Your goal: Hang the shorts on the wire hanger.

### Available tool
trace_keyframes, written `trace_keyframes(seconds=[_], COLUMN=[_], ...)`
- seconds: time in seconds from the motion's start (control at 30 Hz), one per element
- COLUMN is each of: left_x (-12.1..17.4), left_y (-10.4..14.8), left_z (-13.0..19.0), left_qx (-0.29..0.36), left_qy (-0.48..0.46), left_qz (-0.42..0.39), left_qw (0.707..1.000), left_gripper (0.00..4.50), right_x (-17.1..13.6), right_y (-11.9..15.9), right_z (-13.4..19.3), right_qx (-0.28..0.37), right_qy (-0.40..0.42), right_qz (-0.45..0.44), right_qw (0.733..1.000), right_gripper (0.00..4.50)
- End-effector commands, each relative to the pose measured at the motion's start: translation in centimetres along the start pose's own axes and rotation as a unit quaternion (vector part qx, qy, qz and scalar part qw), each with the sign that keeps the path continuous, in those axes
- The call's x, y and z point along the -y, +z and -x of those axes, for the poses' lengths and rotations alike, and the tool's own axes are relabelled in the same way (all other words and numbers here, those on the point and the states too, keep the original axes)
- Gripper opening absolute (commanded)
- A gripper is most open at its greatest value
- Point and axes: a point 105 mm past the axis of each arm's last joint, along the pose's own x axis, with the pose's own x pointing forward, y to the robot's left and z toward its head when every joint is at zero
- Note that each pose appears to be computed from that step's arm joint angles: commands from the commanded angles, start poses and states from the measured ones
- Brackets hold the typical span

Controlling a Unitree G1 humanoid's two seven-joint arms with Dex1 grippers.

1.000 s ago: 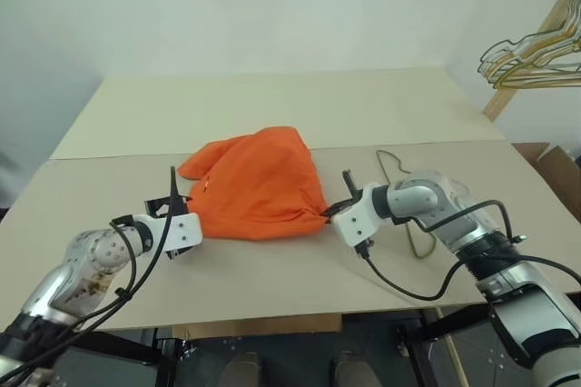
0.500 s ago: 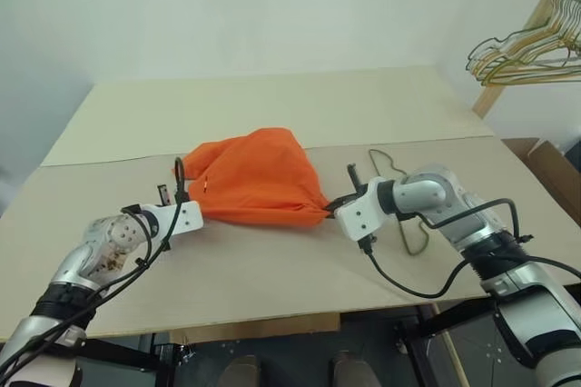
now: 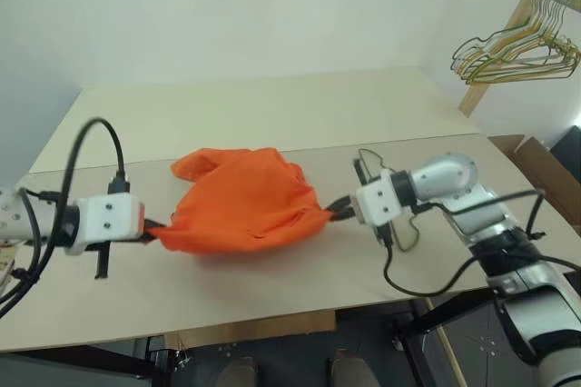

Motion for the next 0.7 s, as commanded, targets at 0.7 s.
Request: trace_keyframes(seconds=[0.7], left_x=[-22.9], left_y=[8.1], left_z=[1.8], left_qx=[-0.006], left_qy=[0.499], left_qz=[-0.229], left_qw=[0.836], left_gripper=[0.04], right_x=[17.2], right_y=[-0.1], right_z=[3.9], right_qx=[-0.101], right_qy=[-0.506], right_qz=[0.124], right_qw=[0.848], right_gripper=[0.0])
